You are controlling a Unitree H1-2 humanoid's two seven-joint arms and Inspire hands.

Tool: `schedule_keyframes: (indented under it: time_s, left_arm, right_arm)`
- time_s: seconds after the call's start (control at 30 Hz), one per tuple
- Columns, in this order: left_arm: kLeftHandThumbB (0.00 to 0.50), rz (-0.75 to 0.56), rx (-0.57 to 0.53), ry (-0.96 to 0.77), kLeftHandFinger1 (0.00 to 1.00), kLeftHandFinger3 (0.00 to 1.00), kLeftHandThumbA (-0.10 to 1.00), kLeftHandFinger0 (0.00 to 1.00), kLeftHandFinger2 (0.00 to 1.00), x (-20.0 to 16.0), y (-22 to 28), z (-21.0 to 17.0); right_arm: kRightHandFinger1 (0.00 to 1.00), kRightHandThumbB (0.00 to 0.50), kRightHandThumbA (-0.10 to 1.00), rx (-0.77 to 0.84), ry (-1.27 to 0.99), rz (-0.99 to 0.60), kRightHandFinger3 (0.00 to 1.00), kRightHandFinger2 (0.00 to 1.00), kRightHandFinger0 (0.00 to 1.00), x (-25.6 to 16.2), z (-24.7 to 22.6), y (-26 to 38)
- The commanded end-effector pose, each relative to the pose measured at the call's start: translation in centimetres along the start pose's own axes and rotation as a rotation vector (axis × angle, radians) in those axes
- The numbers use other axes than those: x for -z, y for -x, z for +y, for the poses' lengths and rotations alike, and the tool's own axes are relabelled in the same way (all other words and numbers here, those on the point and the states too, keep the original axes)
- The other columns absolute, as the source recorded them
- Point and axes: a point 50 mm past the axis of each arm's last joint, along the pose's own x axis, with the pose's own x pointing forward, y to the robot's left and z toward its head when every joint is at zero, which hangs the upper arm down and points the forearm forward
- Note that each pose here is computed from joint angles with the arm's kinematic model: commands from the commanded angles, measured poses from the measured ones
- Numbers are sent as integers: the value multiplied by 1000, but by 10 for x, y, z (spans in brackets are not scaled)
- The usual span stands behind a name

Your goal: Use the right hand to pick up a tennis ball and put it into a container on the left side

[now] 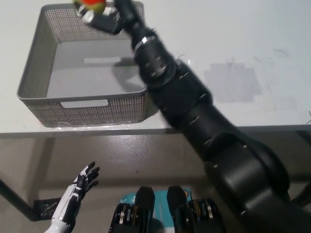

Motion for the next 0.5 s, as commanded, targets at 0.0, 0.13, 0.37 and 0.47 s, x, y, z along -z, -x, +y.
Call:
schedule_keyframes:
  time_s: [0.0, 0.13, 0.37, 0.47]
  left_arm:
    - [268, -63, 33, -33, 1000, 1000, 1000, 1000, 1000, -10, -7, 4]
    - [289, -53, 31, -41, 1000, 1000, 1000, 1000, 1000, -11, -6, 5]
    - [305, -65, 40, -62, 1000, 1000, 1000, 1000, 1000, -15, -11, 6]
    - [303, -68, 43, -58, 1000, 1000, 1000, 1000, 1000, -16, -12, 6]
  right_arm:
    - [328, 148, -100, -15, 78, -154, 775, 721, 0, -40, 15, -13]
    - [441, 155, -100, -60, 139, -92, 904, 845, 30, -30, 23, -10]
    - [847, 326, 453, -148, 196, 36, 934, 896, 742, -15, 17, -10]
    - [1000, 347, 614, -202, 227, 53, 1000, 1000, 1000, -11, 12, -11]
